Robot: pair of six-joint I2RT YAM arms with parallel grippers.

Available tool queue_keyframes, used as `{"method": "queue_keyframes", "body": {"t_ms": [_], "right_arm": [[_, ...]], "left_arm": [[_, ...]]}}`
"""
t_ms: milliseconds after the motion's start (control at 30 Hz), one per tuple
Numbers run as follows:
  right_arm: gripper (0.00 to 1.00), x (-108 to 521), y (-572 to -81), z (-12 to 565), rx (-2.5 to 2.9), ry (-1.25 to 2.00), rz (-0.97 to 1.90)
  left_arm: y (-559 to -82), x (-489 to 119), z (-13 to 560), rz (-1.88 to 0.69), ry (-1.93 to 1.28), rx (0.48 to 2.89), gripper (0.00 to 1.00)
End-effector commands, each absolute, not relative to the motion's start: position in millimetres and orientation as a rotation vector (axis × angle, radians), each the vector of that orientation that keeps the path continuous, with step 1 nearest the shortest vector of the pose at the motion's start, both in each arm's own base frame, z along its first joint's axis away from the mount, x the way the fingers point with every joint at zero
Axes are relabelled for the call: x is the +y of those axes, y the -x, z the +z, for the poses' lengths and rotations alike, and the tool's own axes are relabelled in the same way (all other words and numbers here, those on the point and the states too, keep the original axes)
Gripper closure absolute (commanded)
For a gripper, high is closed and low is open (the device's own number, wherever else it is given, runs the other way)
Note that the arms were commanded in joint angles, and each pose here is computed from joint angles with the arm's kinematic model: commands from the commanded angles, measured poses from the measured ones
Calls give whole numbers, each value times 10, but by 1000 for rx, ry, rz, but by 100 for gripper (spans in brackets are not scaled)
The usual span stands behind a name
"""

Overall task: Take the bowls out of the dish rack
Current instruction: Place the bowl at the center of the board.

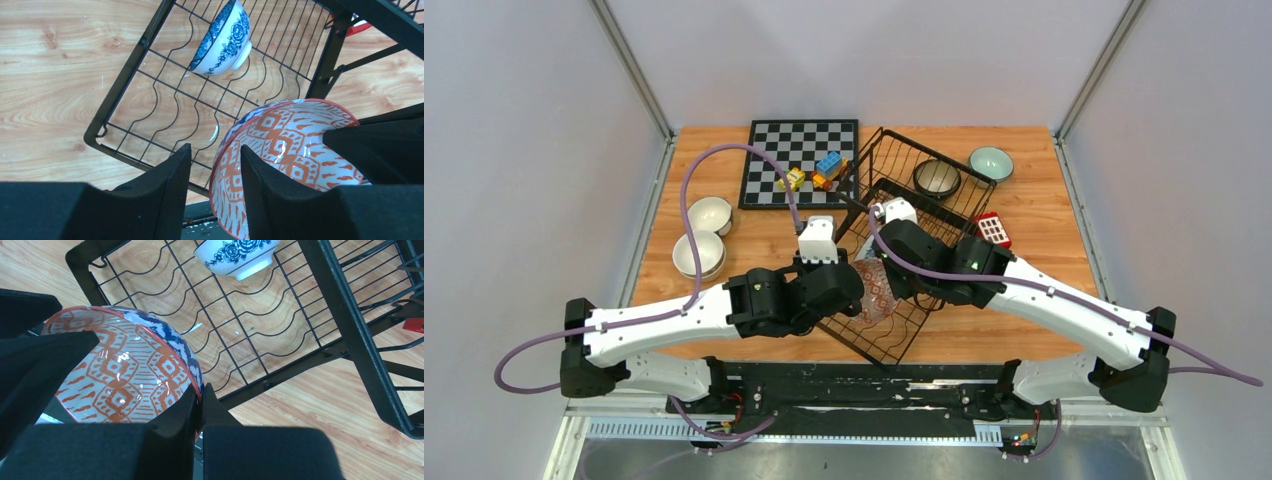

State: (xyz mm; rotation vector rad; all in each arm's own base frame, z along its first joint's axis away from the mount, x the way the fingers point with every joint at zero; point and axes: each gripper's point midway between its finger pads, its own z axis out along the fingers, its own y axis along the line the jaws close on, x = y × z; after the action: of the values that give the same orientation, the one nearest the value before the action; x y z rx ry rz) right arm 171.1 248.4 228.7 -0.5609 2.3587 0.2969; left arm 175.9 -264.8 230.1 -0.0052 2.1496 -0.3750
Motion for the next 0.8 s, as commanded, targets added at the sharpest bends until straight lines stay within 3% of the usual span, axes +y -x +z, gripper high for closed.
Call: {"method": "queue_keyframes", "body": {"t_ms": [0,400,667,767], "right_arm": [[100,2598,-1735,2496,2320,508,384],[100,2641,-1715,2515,2325,506,416],[100,2636,-1704,2518,2323,506,424],[100,2648,-1697,2523,2321,514,434]], "left_arm": [[-1824,-2669,2370,-365,8,2123,60],[-1823,-2722,2297,-359,-20,2132,76],[-1818,-2727,2283,-374,-22,2129,100],[-1812,-2728,2279,-380,-24,2128,100]]}}
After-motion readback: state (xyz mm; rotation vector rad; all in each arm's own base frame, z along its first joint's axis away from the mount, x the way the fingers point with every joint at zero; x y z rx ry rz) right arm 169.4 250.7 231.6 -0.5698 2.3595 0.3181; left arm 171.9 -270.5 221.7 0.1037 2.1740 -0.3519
